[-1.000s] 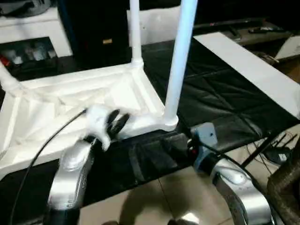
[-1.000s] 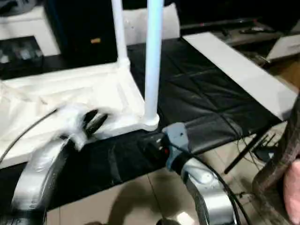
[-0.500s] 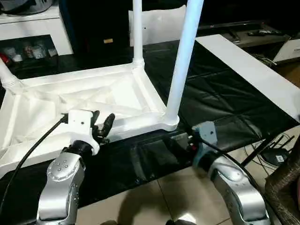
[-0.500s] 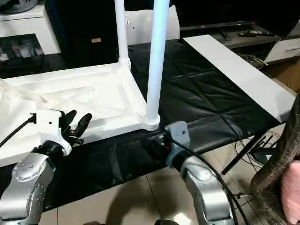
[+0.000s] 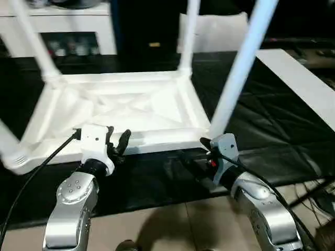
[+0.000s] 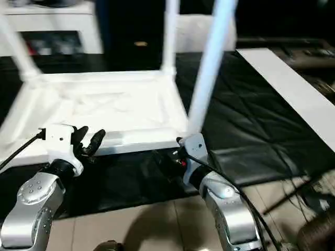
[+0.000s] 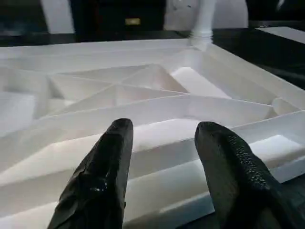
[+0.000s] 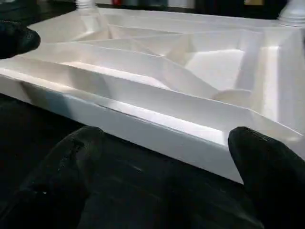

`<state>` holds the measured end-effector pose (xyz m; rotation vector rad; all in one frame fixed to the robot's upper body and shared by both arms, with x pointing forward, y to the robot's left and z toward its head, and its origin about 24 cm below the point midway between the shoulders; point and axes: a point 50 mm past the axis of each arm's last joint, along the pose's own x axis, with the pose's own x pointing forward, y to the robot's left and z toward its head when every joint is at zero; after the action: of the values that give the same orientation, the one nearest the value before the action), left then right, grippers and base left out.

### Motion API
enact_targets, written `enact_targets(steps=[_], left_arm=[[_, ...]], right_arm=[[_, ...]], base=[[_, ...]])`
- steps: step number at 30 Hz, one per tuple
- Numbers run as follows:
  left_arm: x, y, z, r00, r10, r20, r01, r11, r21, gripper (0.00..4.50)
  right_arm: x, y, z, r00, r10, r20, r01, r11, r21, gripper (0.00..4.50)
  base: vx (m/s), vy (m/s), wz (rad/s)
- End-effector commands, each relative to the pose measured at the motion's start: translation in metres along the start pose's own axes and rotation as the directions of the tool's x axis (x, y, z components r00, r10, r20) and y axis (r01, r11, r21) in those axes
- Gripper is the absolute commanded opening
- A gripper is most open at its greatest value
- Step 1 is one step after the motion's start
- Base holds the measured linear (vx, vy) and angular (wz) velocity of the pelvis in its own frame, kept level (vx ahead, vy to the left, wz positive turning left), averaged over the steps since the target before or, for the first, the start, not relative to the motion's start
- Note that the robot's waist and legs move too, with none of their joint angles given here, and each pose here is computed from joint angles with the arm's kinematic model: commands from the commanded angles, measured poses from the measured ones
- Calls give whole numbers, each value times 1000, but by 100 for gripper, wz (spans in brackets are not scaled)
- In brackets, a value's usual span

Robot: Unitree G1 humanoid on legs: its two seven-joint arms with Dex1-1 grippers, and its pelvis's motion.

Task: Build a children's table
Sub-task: Rotate leg to tighten

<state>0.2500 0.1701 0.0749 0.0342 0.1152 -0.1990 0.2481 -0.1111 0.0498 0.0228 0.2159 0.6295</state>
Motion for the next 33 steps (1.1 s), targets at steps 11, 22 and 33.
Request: enact_targets(steps=[11,22,33], left_arm=[[-1,1,5,1000,8,12,-8,1000,27,236],[-2,1,8,1000,-12,15,12,1000,25,236],[-2,-5,4,999,-50,-8,50,998,27,236]], right_arm=[[-5,-2,14,1000,-6,21,6,1000,-22,450],[-5,0,14,1000,-4,27,5,1000,-23,450],[-10,-5,11,999,-35,36,37,998,-54,450]], base=[[-11,0,14],[18,2,21],[88,10,-2]])
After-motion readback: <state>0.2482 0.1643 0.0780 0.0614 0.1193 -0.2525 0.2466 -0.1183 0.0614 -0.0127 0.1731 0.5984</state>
